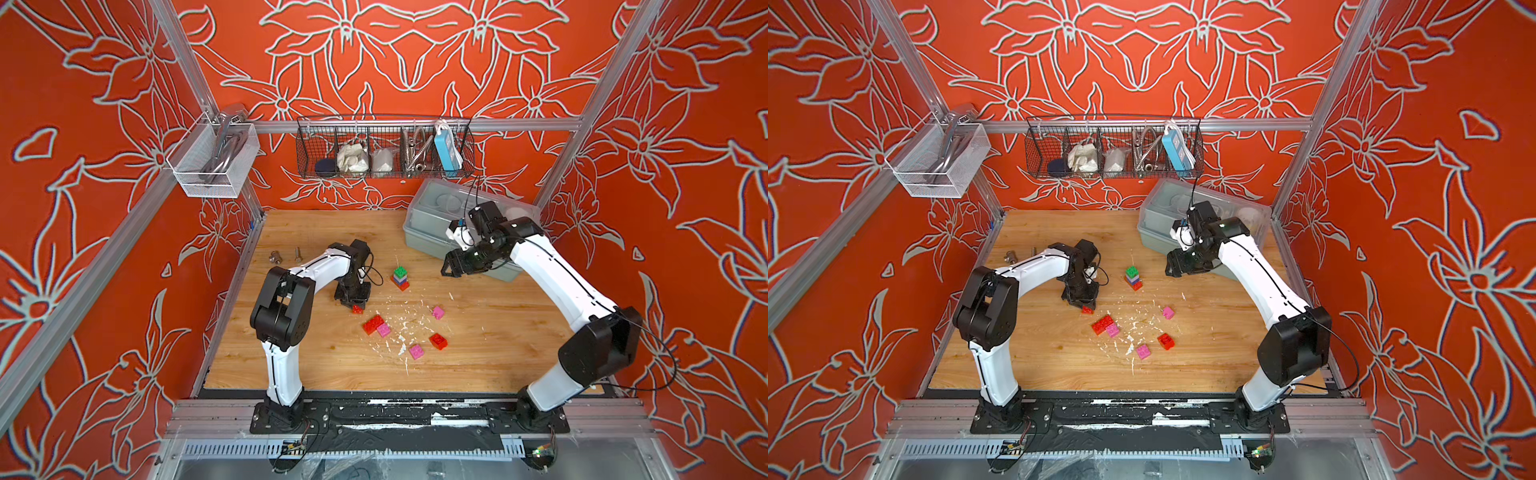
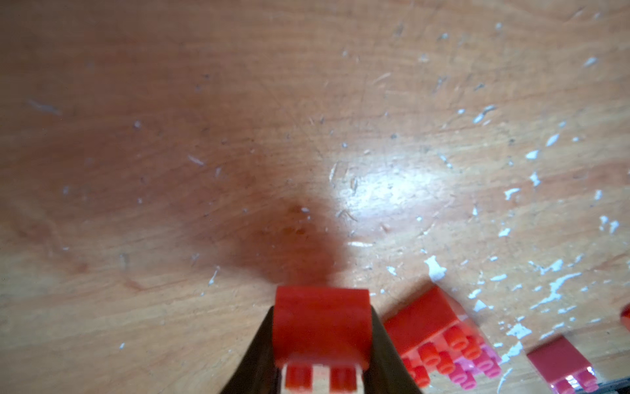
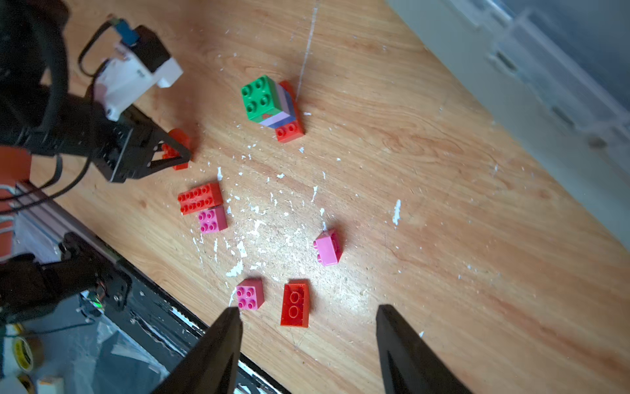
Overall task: Assemble the number 1 with lego
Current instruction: Place the lego brick at the center of the board.
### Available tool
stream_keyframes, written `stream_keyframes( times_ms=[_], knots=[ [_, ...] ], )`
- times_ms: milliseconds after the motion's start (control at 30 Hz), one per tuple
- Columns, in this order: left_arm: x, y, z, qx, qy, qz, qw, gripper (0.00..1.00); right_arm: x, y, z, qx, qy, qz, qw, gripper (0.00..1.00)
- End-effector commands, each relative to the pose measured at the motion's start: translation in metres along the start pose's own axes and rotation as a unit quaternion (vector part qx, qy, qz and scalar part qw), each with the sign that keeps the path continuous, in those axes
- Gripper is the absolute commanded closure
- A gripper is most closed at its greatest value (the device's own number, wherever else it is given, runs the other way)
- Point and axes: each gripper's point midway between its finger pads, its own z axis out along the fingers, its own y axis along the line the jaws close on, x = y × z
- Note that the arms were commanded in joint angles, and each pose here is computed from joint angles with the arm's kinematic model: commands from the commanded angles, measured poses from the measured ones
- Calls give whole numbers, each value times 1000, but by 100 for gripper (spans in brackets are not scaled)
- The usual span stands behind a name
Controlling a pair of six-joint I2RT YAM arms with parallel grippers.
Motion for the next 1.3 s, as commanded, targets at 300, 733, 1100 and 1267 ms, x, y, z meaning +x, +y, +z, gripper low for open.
stream_keyframes(
  times_ms=[300, 733, 1100, 1267],
  knots=[
    [-7, 6, -44, -4, -25, 3, 1000, 44, -20, 61, 21, -42, -31, -174, 983, 33],
    [71, 27, -89, 83, -47, -178, 979, 62, -19, 141, 91, -105, 23, -198, 974, 62],
    [104, 43, -99, 140, -80, -241, 957, 65, 4, 151, 190, -69, 55, -165, 982, 98],
    [117, 44, -98, 147, -81, -264, 950, 65, 13, 143, 218, -51, 58, -157, 985, 100]
  ],
)
